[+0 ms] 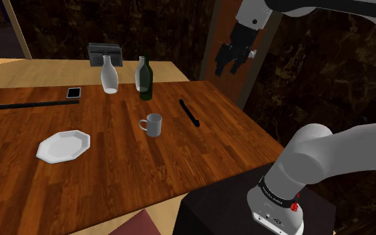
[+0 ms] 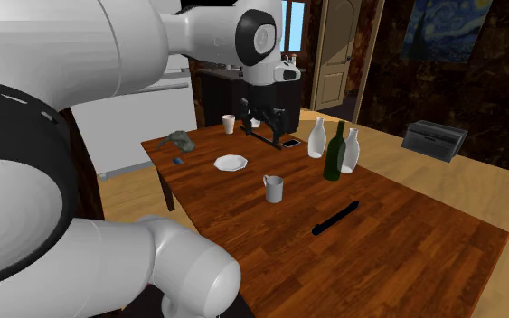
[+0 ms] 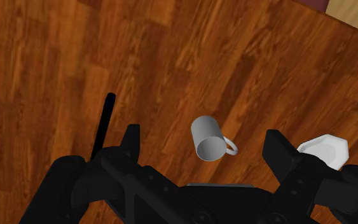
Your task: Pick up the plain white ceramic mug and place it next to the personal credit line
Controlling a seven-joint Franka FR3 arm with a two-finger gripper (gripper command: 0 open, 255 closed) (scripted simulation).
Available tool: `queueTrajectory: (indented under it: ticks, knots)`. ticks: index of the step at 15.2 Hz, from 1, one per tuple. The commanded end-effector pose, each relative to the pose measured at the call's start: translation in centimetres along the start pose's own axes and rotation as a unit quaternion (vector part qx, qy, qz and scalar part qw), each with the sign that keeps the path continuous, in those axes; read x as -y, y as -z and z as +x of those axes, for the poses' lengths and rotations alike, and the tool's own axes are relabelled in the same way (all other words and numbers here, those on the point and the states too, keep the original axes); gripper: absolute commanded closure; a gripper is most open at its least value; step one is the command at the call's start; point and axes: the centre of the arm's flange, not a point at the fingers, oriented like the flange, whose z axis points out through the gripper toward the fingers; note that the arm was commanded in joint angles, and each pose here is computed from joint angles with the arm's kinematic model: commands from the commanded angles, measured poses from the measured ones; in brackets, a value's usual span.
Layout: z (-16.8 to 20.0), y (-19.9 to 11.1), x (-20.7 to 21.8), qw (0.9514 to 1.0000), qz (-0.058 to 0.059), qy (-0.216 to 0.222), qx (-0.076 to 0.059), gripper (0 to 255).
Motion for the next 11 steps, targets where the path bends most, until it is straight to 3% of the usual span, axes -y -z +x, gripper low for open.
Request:
queueTrajectory:
  ticks: [1,11]
  knots:
    - [0.0,0.0,0.0,1.0000,0.000,0.000,0.000,0]
    - [6.5,-11.3,2.1,0.9999,-0.007,-0.006,-0.006,0]
